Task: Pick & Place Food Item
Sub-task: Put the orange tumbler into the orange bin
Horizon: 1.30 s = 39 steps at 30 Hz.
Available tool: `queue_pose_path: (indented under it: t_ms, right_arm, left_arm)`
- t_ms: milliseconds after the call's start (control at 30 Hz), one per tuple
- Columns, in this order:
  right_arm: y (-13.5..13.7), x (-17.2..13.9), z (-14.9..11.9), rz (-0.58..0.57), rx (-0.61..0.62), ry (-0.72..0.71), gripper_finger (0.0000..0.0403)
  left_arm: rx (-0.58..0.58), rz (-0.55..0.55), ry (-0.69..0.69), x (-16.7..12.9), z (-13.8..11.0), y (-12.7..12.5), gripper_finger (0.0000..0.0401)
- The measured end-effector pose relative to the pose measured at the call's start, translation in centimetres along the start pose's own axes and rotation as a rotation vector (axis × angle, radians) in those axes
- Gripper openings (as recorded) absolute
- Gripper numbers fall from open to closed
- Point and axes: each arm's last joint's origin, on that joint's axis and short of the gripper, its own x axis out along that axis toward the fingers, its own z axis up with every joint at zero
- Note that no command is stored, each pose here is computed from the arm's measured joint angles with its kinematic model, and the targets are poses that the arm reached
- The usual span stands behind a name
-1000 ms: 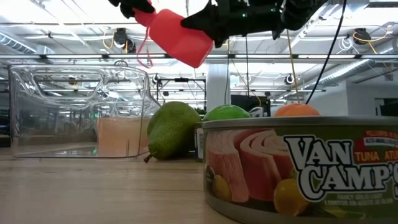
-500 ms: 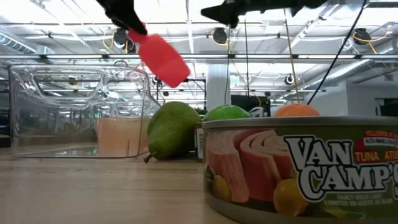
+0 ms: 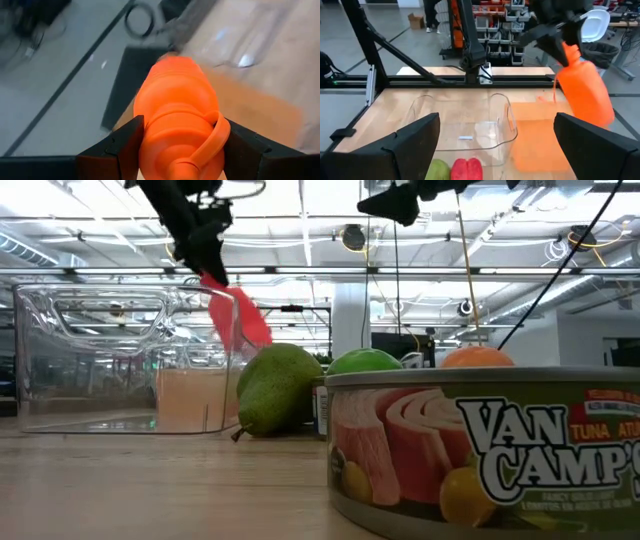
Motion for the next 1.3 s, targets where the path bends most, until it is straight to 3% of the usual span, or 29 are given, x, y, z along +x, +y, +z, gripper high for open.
queue_pose_path:
  t_ms: [133, 300, 400, 533, 733, 933, 1300]
  right_arm:
    - [-0.1, 0.0, -0.2, -0.048, -0.005, 0.004, 0.0375]
    - [-0.1, 0.0, -0.6, -0.05, -0.003, 0.016, 0.0375]
    - [-0.1, 0.1, -0.8, -0.05, -0.002, 0.023, 0.0375]
    - [-0.1, 0.1, -0.8, -0.049, -0.003, 0.023, 0.0375]
    - [-0.2, 0.1, -0.8, -0.05, -0.003, 0.022, 0.0375]
    - [-0.2, 0.1, -0.8, -0.051, -0.003, 0.022, 0.0375]
    - [-0.1, 0.1, -0.8, -0.048, -0.002, 0.023, 0.0375]
  left_arm:
    - [-0.024, 0.007, 0.108, 0.5, 1.7, 2.0, 0.0218]
    - [-0.026, -0.09, 0.236, 2.3, 3.8, 3.2, 0.0218]
    - [-0.004, -0.12, 0.338, 3.9, 4.2, 3.3, 0.0218]
    - [0.023, -0.055, 0.422, 6.2, 4.6, 3.3, 0.0218]
    - [0.024, -0.061, 0.529, 9.0, 3.9, 3.5, 0.0218]
    - [0.001, -0.044, 0.575, 10.6, 3.4, 4.0, 0.0218]
    - [0.02, -0.036, 0.559, 10.8, 3.5, 4.0, 0.0237]
